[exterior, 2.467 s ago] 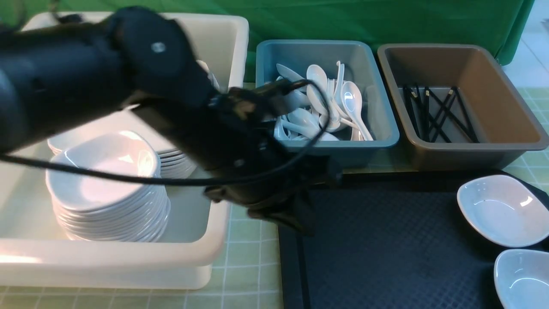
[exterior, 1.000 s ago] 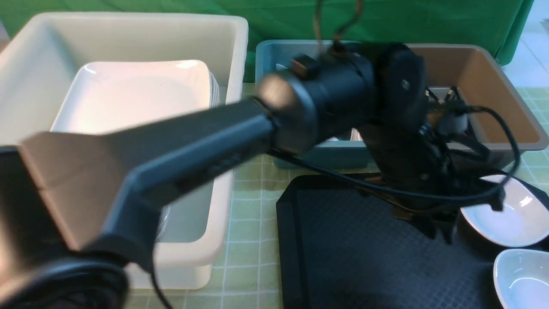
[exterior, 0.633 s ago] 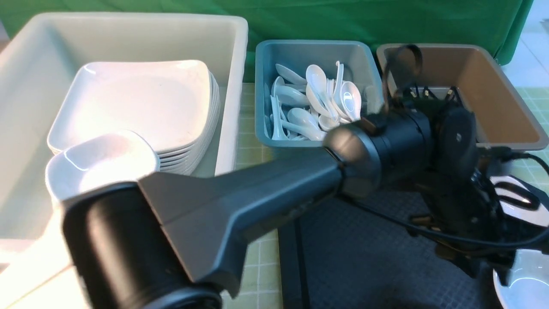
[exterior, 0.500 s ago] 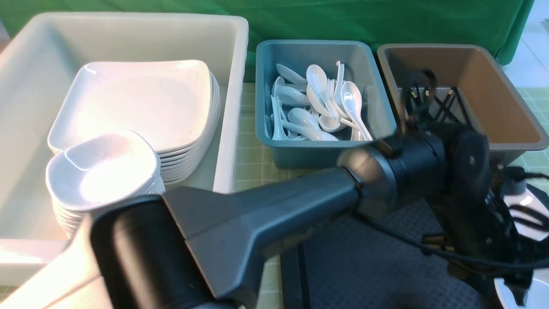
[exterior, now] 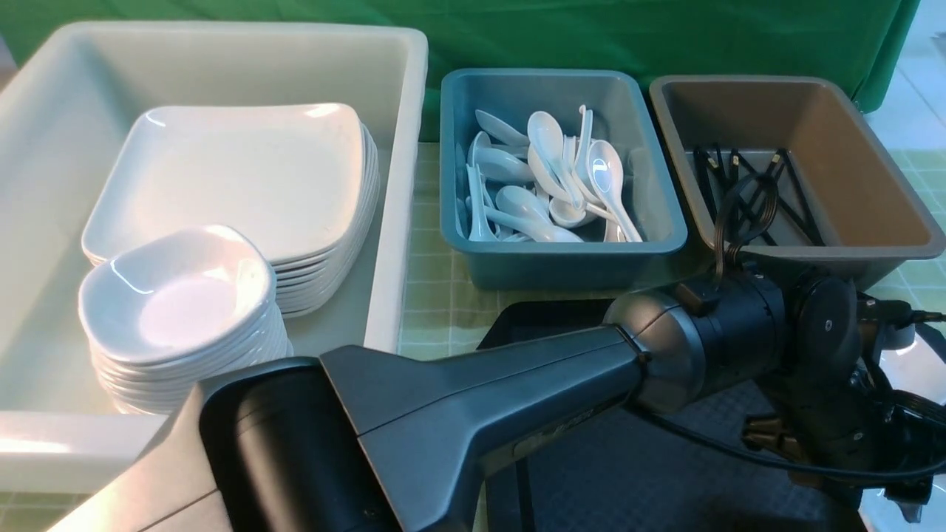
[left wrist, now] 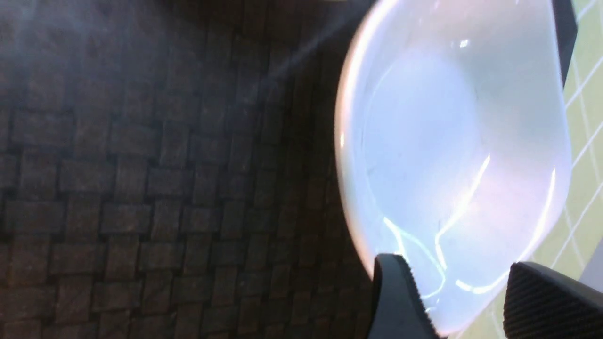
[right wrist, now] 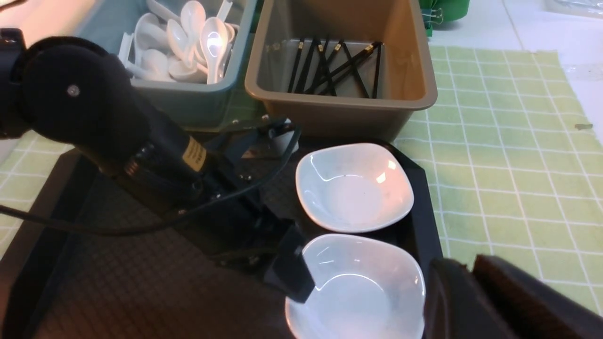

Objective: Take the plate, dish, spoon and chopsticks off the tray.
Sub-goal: Use the left arm to grab a small plate from the dinner plate

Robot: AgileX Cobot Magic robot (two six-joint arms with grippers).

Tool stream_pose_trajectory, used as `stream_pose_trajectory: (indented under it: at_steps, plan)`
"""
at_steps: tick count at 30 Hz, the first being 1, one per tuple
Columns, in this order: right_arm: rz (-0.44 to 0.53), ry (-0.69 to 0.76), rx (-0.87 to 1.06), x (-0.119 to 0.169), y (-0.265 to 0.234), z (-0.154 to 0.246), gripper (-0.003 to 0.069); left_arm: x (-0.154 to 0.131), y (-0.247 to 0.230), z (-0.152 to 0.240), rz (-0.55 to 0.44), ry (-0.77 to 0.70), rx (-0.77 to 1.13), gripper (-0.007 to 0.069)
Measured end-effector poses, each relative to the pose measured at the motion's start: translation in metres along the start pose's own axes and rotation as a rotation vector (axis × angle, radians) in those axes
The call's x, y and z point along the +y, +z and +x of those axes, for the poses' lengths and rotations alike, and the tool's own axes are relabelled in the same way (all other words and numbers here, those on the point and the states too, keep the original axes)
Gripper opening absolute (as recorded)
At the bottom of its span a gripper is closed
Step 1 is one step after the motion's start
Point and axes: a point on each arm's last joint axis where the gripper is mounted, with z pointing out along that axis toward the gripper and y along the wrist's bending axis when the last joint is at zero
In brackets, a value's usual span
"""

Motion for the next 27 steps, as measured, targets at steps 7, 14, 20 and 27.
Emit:
stream_pose_trajectory:
  at_steps: [7, 14, 20, 27]
  plan:
    - [0.000, 0.001, 0.001, 0.000, 0.000, 0.000, 0.0074, 0.006, 0.000, -0.004, -0.067, -0.089, -0.048, 0.0298]
    - [0.000, 0.001, 0.001, 0.000, 0.000, 0.000, 0.0083, 0.006, 0.000, -0.008, -0.054, -0.120, -0.088, 0.0328]
    - [0.000, 0.000, 0.000, 0.000, 0.000, 0.000, 0.0086, 0.013, 0.013, -0.004, -0.062, -0.178, -0.069, 0.0411]
    - [-0.001, 0.000, -0.002, 0.000, 0.000, 0.000, 0.0096, 0.019, 0.023, -0.002, -0.062, -0.211, -0.066, 0.0442]
